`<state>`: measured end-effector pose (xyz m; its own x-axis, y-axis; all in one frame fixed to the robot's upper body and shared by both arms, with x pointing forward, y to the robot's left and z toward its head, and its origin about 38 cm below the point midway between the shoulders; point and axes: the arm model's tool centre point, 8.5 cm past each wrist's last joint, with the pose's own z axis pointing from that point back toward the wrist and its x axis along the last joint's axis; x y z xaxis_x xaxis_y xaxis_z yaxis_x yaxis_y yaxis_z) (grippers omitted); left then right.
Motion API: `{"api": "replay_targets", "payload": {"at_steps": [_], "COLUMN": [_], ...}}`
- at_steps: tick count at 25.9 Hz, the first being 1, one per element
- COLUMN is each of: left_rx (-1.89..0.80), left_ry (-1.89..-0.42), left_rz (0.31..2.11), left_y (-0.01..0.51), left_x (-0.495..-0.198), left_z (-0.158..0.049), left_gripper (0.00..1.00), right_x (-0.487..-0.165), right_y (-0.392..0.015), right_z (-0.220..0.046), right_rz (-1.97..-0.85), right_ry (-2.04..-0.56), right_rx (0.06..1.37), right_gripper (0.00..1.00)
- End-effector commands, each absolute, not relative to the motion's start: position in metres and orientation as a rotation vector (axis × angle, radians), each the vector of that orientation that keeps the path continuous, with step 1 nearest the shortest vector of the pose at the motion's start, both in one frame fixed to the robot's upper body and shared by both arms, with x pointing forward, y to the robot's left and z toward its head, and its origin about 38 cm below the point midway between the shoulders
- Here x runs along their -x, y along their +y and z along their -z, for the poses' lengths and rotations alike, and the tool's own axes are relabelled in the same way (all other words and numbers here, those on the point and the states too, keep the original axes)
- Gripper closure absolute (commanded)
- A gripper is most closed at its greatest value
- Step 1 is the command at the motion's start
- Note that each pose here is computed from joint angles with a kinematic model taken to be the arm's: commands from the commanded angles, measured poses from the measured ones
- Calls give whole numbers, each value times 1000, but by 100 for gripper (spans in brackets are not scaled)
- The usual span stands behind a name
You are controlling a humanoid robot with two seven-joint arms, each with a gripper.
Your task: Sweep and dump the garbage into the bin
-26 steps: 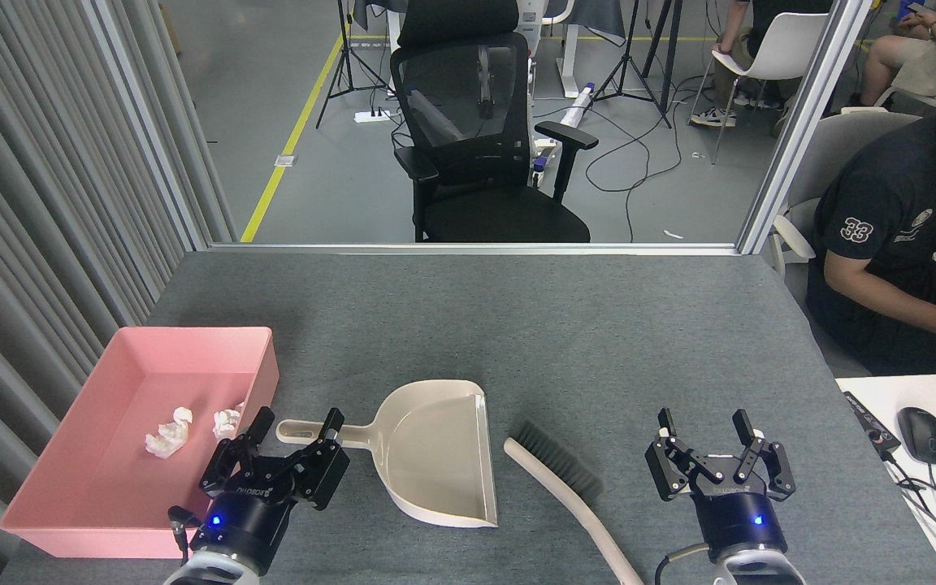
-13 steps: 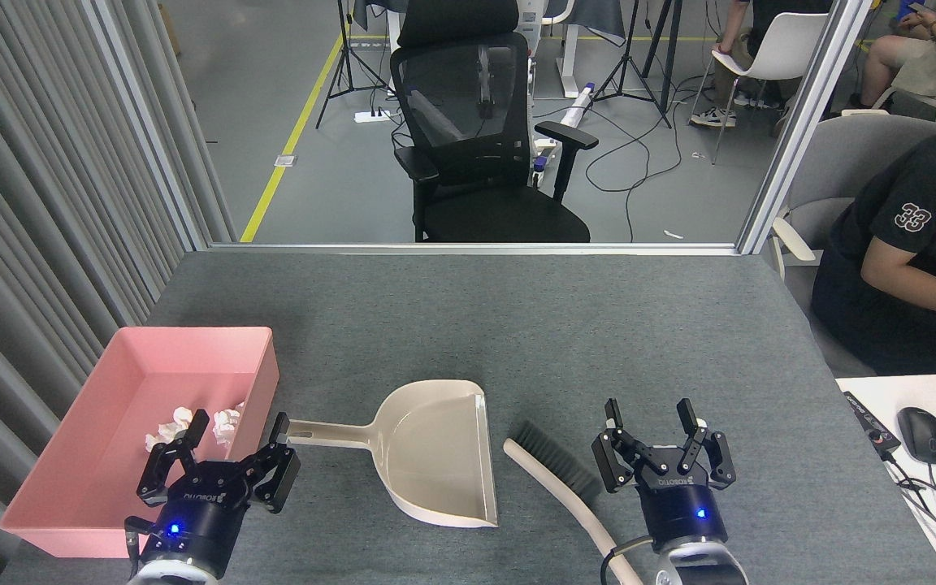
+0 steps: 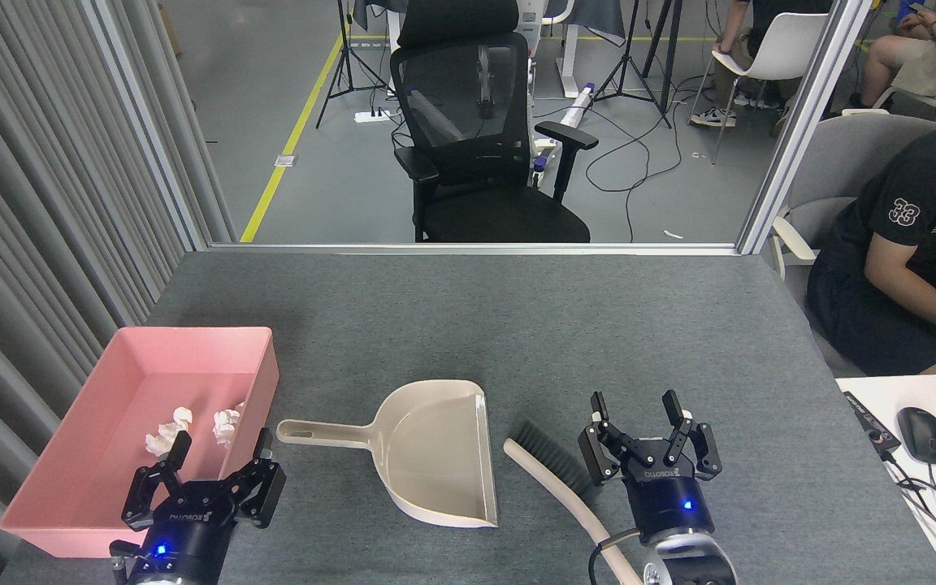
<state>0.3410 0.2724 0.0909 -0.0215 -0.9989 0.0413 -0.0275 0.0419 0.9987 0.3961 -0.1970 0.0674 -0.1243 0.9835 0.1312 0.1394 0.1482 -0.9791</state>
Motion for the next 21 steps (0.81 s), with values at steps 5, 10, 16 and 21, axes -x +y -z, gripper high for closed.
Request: {"api": "replay_targets", "payload": {"at_steps": [5,10,16,21], "left_rx": [-1183,-1180,-1195,-1169], "left_ry": [-1270,-1287,-1385,-1416], "left_rz": [1171,1168,1183,1231], "left_y": [271,266,245,232], "left_x": [-342,-345,-371,-387], "left_z": [-92,-95,-119,-119], "left_gripper": [1,1,1,1], "right_x": [-394,-396,-396,-396], "right_y": [-197,-199,-200,-201], "right_z": [-64,-66,-66,-65], "right_rz": [-1120,-1119,-1118,-1128], "right_ry": [-1459,-1457,-1452,-1442], "right_rx": [1144,1154,1157,1151], "right_gripper": [2,2,2,2]}}
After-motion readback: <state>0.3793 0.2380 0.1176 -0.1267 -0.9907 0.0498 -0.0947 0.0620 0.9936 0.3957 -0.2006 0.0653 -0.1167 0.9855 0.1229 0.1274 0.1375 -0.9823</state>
